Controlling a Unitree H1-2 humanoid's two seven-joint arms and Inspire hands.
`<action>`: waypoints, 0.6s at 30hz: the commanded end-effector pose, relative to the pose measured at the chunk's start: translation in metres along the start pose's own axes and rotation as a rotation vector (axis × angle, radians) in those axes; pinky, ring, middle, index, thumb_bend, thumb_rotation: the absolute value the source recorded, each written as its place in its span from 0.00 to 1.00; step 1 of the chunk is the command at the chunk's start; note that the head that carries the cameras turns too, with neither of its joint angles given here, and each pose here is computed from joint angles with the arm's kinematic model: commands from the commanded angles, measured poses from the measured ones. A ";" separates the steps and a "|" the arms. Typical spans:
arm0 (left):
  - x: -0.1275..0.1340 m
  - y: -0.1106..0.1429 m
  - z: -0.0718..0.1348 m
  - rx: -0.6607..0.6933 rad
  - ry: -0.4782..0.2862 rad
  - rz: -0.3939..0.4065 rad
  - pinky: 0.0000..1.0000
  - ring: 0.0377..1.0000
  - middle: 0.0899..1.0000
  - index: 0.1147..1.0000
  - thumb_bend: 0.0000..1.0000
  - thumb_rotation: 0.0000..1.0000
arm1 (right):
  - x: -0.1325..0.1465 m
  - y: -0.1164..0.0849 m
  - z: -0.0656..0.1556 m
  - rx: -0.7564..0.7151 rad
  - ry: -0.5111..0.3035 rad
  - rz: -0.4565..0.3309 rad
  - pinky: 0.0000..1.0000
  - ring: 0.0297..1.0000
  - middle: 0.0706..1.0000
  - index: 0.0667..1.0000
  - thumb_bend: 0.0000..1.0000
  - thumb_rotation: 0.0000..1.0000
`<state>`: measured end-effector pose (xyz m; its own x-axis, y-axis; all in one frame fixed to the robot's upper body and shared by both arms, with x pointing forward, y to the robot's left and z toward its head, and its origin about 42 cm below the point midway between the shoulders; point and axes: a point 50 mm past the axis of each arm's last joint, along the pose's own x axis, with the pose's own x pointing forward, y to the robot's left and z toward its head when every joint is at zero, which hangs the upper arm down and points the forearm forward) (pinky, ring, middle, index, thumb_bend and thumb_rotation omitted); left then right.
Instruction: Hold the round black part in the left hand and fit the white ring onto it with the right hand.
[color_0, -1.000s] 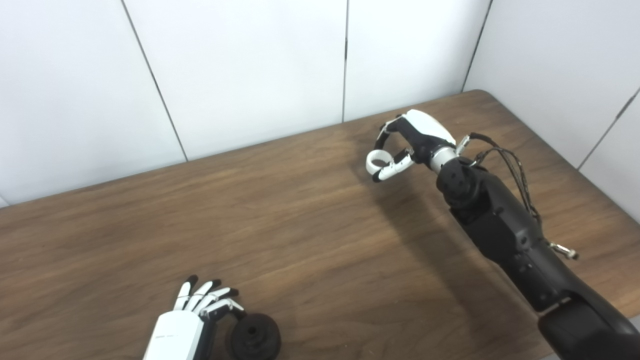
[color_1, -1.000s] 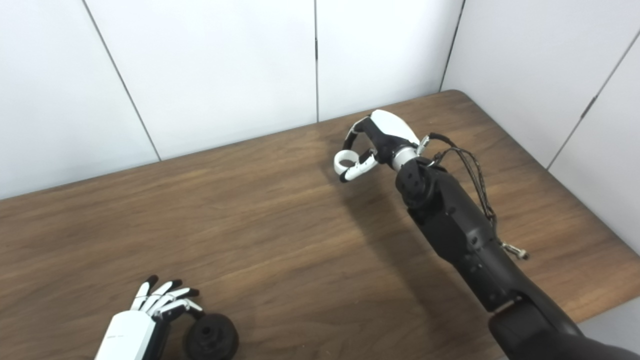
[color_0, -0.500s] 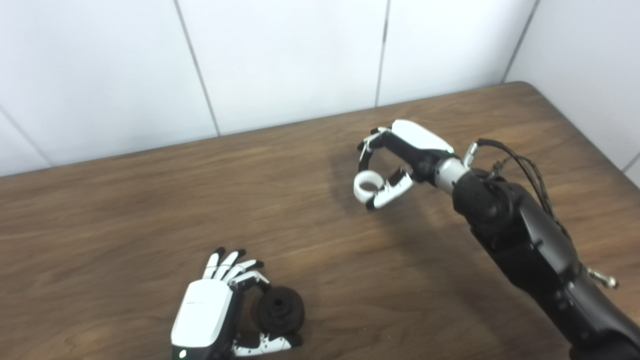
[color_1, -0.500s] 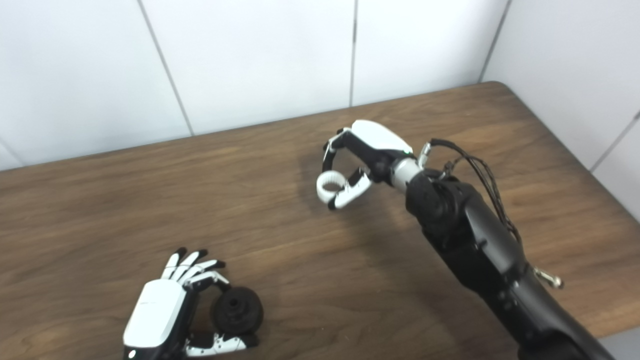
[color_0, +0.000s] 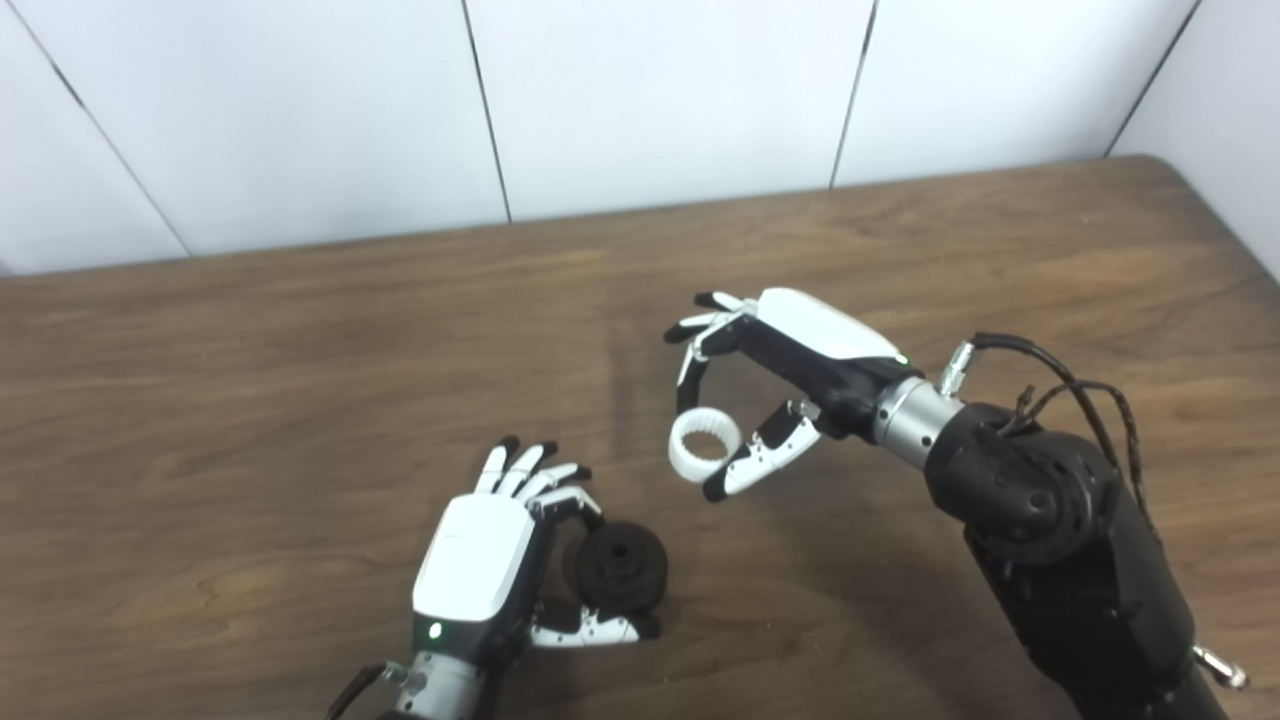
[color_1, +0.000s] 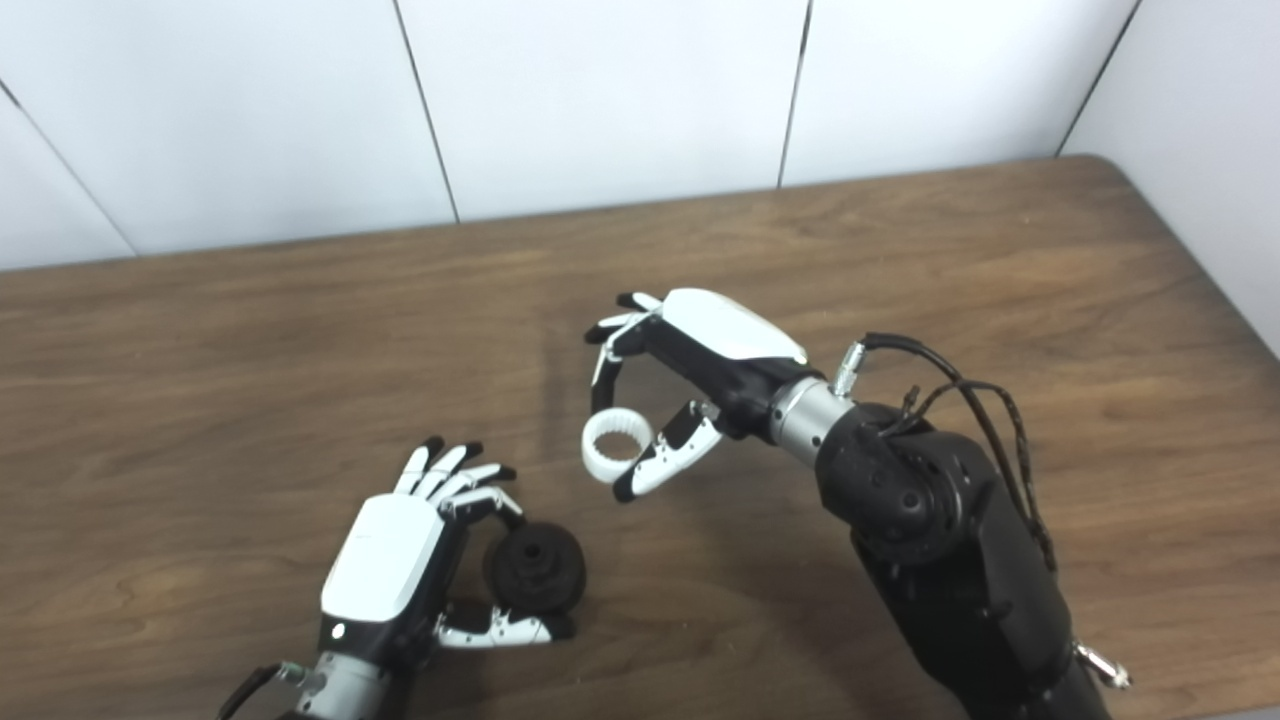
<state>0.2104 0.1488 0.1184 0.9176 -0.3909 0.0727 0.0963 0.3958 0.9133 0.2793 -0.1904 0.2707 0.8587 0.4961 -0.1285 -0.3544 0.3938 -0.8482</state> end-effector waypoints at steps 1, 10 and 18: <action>-0.001 -0.004 0.006 0.017 -0.014 -0.050 1.00 0.92 0.78 0.42 0.52 0.06 | -0.005 -0.007 0.013 -0.019 -0.040 -0.034 1.00 0.99 0.85 0.45 0.52 0.13; 0.002 -0.003 0.012 0.012 -0.014 -0.044 1.00 0.92 0.78 0.42 0.52 0.05 | -0.013 0.006 0.031 0.013 -0.102 0.002 1.00 1.00 0.86 0.45 0.52 0.13; 0.005 -0.004 0.017 0.028 -0.015 -0.044 1.00 0.92 0.79 0.42 0.52 0.06 | -0.014 0.014 0.034 0.018 -0.114 0.038 1.00 1.00 0.86 0.45 0.52 0.13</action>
<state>0.2097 0.1369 0.1227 0.9164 -0.3949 0.0650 0.0983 0.3794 0.9200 0.2530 -0.1674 0.2671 0.7965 0.5844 -0.1551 -0.4374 0.3798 -0.8151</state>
